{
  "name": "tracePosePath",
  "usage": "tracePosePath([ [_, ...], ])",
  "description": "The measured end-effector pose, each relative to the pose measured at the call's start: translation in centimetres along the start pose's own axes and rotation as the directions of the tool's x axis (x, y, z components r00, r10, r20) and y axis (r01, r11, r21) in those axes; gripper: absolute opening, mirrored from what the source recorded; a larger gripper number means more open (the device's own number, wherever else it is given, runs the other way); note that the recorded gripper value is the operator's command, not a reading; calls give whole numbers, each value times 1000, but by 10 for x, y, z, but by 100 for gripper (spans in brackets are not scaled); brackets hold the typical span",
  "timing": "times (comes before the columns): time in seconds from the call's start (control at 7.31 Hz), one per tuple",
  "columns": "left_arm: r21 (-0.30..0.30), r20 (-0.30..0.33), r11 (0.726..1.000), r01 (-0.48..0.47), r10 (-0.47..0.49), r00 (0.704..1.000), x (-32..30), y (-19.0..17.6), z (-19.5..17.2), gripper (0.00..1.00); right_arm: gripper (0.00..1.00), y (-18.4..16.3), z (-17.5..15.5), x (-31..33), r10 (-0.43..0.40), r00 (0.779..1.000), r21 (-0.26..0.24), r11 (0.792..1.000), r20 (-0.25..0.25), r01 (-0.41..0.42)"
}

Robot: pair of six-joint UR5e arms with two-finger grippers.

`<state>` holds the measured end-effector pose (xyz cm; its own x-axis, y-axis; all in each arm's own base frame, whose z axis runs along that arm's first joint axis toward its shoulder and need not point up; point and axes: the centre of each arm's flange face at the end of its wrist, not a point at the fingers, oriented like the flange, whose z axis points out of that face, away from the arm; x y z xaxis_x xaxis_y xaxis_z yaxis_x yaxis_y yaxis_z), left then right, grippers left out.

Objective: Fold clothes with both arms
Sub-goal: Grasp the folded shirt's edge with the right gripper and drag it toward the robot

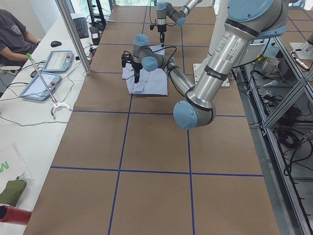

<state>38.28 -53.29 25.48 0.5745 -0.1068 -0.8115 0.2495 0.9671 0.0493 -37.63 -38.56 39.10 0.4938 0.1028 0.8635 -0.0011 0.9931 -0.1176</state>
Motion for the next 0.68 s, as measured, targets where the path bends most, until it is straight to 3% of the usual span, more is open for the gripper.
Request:
tracePosePath([
  [0.41,1,-1,1000,1,-1,1000,0,0,-1,99,0,80,0,40,-73,997,-89,993,27,75],
  [0.68,4,-5,1000,1,-1,1000,2,1,-4,99,0,143,-1,70,-126,992,-191,973,30,129],
])
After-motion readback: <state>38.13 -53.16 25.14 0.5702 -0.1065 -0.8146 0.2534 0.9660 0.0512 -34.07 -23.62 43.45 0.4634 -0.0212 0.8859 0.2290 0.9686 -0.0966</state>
